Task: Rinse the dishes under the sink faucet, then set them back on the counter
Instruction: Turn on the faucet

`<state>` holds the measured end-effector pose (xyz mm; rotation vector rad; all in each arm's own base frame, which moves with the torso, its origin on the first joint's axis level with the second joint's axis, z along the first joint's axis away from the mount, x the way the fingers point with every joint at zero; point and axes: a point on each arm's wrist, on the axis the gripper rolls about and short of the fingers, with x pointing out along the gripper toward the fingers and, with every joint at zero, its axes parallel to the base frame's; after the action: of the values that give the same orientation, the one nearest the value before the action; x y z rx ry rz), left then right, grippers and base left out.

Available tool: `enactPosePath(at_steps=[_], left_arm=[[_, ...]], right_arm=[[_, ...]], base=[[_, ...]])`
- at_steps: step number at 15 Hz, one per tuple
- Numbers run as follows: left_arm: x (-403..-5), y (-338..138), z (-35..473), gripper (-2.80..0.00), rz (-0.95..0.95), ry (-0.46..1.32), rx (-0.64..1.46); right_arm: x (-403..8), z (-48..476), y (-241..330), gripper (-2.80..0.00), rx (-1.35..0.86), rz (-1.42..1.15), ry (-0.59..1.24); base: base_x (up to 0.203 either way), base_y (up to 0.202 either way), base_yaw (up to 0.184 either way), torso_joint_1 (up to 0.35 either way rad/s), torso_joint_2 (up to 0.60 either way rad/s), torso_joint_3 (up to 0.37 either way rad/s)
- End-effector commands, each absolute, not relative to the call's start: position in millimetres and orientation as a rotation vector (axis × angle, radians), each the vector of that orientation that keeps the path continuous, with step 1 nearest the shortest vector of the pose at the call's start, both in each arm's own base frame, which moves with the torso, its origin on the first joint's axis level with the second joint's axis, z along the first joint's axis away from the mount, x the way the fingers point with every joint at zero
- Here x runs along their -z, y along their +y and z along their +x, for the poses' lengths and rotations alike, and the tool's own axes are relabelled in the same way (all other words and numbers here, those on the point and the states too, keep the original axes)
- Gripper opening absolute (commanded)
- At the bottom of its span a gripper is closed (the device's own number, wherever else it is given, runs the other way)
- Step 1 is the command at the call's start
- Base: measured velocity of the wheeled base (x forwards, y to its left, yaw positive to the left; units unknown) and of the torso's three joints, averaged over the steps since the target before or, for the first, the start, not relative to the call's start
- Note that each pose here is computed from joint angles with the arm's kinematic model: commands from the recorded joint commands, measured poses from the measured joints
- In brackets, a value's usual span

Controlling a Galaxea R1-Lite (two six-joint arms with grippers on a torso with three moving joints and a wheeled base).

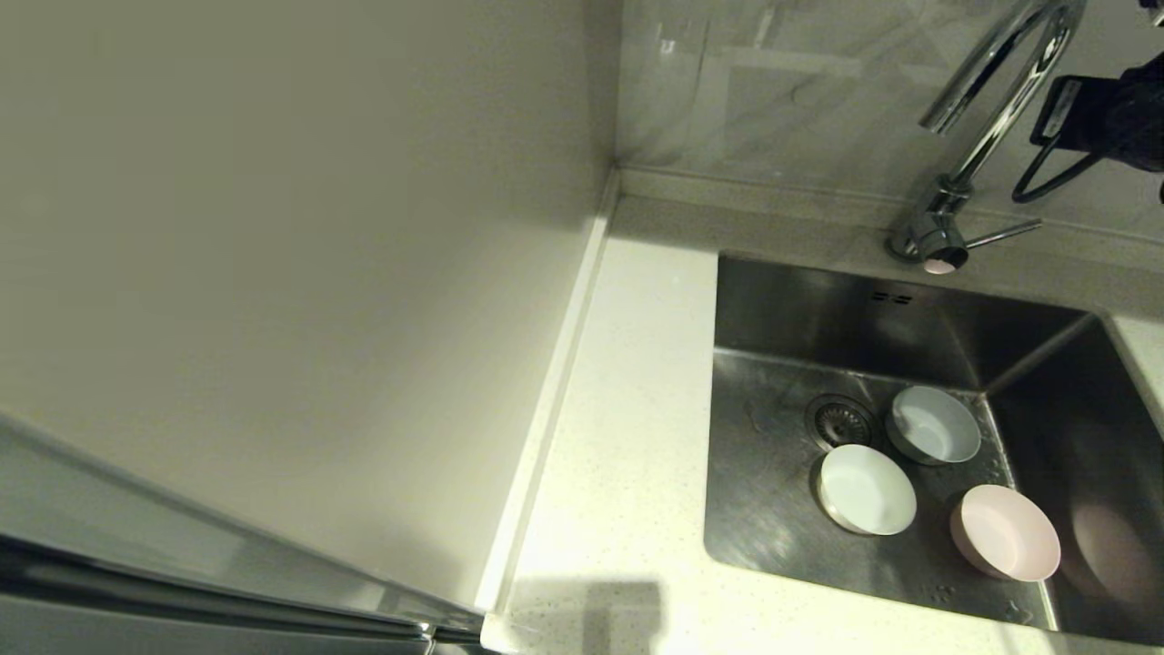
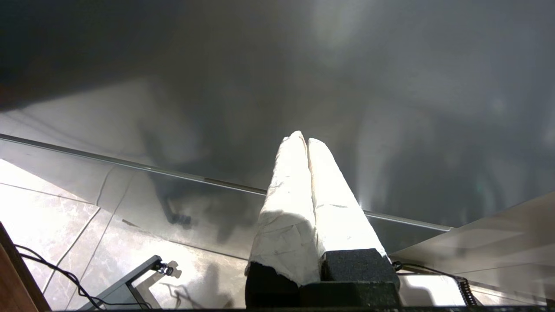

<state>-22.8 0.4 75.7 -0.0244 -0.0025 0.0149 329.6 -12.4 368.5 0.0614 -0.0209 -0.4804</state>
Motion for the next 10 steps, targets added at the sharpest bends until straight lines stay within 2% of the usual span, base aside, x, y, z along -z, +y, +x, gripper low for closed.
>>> enactPosePath(at_steps=[1, 10], left_arm=[[-76, 0, -23, -2.80, -0.025, -0.006, -0.015], [-76, 0, -23, -2.80, -0.025, -0.006, -0.015]], right_arm=[[-361, 337, -13, -2.80, 0.490, 0.054, 0.003], [-336, 355, -21, -2.80, 0.532, 0.042, 0.076]], base=[[0.000, 0.000, 0.000, 0.000, 0.00, 0.000], [0.000, 0.000, 0.000, 0.000, 0.00, 0.000]])
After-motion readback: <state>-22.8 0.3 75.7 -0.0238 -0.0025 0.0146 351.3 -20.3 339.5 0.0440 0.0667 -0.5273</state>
